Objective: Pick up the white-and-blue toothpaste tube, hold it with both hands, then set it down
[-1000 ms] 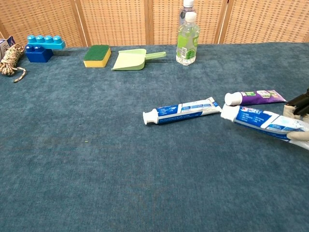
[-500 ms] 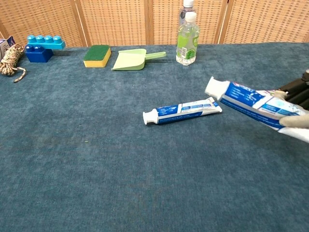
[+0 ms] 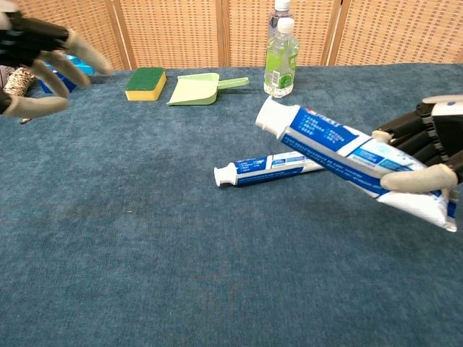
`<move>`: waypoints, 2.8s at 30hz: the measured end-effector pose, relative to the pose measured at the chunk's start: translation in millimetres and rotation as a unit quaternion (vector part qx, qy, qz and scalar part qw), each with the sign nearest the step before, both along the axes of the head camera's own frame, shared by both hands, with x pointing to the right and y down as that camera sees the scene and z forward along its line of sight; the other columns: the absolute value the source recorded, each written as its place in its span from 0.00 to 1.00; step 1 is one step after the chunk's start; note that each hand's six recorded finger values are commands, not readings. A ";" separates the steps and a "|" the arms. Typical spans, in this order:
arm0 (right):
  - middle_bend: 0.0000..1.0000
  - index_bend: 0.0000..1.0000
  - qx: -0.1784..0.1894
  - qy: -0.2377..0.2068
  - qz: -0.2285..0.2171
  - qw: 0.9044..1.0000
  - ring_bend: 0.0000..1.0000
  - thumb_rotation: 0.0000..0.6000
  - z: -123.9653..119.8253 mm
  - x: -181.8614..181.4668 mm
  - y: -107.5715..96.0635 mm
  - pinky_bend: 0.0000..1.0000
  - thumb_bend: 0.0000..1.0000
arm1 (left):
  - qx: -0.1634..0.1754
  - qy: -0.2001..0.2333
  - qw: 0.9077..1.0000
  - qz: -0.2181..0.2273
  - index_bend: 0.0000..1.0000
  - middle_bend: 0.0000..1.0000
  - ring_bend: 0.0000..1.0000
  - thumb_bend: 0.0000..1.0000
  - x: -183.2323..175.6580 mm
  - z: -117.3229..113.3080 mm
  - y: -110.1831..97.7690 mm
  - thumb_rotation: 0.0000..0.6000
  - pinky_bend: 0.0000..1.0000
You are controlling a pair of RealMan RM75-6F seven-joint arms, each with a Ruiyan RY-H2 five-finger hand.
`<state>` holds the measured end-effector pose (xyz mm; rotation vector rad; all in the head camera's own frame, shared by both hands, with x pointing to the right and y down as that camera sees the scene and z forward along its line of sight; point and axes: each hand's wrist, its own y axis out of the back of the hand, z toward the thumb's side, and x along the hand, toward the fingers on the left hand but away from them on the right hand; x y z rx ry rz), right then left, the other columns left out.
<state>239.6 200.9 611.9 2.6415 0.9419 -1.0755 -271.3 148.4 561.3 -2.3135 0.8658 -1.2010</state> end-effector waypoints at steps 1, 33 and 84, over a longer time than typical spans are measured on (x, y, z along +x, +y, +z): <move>0.77 1.00 -0.001 0.001 0.001 1.000 0.74 1.00 1.1 -1.2 0.4 0.68 0.64 | -0.006 0.006 1.000 0.004 0.24 0.17 0.22 0.38 6.4 0.3 -1.4 1.00 0.27; 0.77 1.00 -0.018 -0.025 -0.006 1.000 0.74 1.00 13.8 -65.6 7.8 0.68 0.65 | -0.088 0.046 0.992 0.071 0.23 0.09 0.17 0.38 86.9 14.1 1.3 1.00 0.21; 0.77 1.00 -0.043 -0.039 -0.002 0.998 0.74 1.00 19.2 -78.2 7.4 0.68 0.68 | -0.102 0.057 0.991 0.070 0.36 0.12 0.19 0.38 95.0 21.0 7.7 0.98 0.34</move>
